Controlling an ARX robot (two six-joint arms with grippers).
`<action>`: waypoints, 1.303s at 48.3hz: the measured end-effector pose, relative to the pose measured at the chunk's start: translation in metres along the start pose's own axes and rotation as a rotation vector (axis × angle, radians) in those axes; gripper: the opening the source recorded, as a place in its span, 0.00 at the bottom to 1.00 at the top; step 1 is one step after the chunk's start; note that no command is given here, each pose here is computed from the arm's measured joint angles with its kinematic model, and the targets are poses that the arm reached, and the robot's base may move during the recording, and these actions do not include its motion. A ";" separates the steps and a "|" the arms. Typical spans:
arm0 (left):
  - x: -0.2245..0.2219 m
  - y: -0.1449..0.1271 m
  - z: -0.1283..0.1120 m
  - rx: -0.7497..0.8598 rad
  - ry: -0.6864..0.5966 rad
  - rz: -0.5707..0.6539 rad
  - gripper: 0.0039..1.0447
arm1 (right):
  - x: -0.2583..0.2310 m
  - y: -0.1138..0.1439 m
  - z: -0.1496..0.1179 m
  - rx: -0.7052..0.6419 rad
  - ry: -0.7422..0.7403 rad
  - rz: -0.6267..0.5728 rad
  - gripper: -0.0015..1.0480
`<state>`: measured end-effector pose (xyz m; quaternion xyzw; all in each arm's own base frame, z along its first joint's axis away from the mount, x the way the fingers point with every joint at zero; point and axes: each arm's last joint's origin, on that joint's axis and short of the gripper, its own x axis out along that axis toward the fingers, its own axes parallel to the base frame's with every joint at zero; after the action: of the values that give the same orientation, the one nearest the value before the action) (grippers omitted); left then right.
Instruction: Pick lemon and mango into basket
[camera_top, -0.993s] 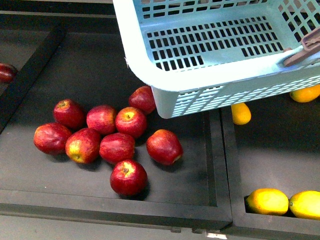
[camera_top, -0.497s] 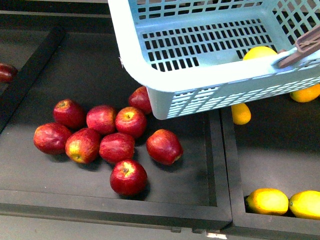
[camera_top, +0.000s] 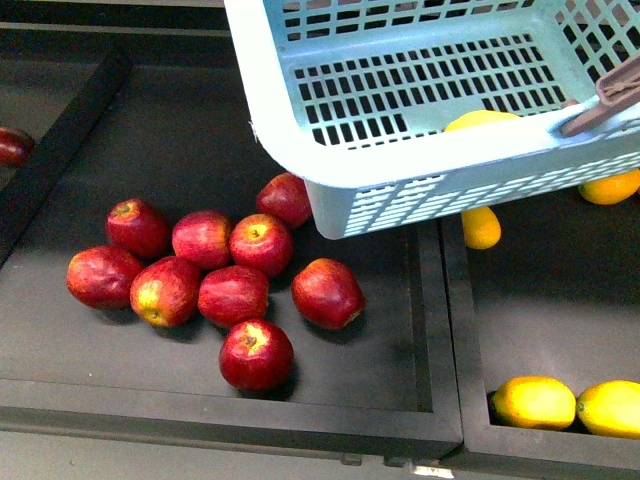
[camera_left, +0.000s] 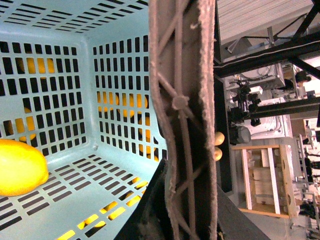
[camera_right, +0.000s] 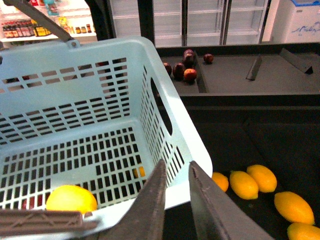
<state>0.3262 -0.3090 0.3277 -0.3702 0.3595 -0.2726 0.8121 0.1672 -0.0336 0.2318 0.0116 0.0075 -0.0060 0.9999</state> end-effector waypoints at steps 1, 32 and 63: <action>0.000 0.000 0.000 0.001 -0.002 0.001 0.06 | -0.002 0.001 -0.002 -0.003 -0.002 0.000 0.13; 0.000 0.000 0.000 0.002 0.004 -0.003 0.06 | -0.035 0.031 -0.046 -0.018 -0.008 0.014 0.02; 0.000 -0.001 -0.002 0.005 0.004 -0.002 0.06 | -0.039 0.031 -0.050 -0.018 -0.013 0.005 0.85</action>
<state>0.3249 -0.3105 0.3275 -0.3681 0.3599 -0.2748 0.8121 0.1278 -0.0005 0.1835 0.0024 0.0008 -0.0036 1.0000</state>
